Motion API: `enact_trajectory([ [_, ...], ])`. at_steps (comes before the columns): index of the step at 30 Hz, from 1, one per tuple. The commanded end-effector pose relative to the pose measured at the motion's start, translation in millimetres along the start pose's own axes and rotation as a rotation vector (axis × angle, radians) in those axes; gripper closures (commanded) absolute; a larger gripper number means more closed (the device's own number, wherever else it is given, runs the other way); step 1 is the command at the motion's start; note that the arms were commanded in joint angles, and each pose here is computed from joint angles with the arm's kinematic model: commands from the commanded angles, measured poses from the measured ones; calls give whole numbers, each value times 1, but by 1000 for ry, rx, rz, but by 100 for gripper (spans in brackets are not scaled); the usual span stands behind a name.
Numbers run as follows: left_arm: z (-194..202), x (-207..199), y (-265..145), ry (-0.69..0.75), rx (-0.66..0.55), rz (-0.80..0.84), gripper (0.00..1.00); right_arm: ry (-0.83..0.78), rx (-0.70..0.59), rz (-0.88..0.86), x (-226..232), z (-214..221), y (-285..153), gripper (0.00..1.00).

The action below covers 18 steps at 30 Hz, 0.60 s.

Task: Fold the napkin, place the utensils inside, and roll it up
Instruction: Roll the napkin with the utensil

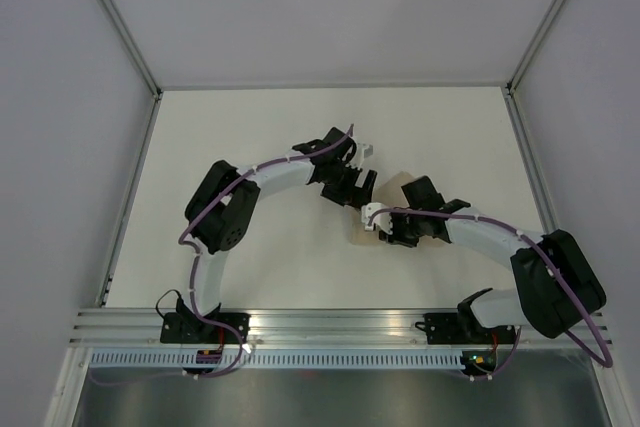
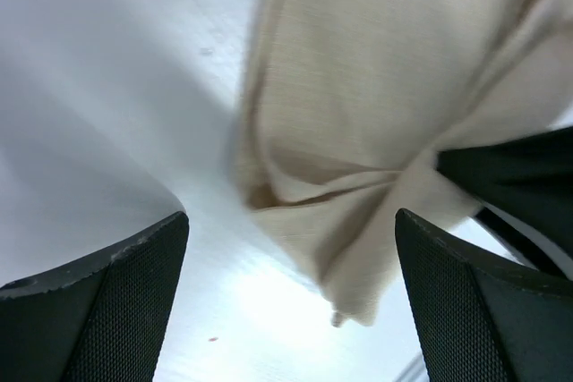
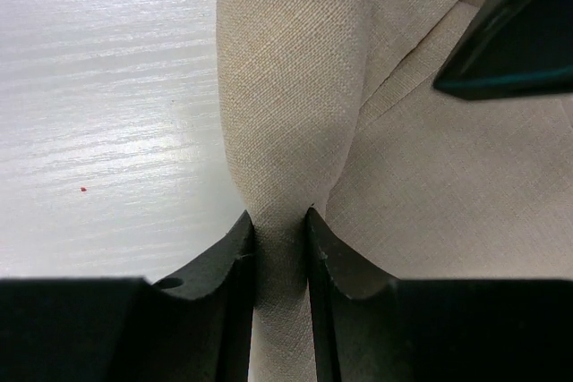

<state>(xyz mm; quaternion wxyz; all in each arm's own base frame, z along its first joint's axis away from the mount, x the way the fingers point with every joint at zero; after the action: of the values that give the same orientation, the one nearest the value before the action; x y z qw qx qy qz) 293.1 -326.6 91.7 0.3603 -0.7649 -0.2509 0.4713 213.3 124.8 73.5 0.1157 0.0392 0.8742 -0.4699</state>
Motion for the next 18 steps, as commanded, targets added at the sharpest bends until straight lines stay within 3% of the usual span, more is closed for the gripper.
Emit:
enact_trajectory([
  [1,-9,19,-22,-38,-156,-211,0,28,17,-62,9,7,7,90],
  [7,-15,46,-61,-219,-442,-307,0,28,23,-65,6,7,9,90],
  [13,-14,68,-105,-383,-651,-182,0,35,23,-68,1,6,13,91],
  [18,2,76,-134,-353,-873,-206,0,65,7,-103,-4,4,14,91],
])
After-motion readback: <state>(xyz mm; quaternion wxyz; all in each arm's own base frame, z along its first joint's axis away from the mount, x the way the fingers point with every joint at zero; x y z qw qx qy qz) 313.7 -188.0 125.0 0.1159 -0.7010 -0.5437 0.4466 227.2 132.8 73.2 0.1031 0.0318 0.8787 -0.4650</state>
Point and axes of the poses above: each gripper's point midway between its finger pads, its own y axis out along the fingers, its own x axis along the line the jaws close on, z = x × y, the point moved 7 cm from there along -y, back along the fingers, and after that the axes turned 9 degrees about -y, right-handed, at the moved point
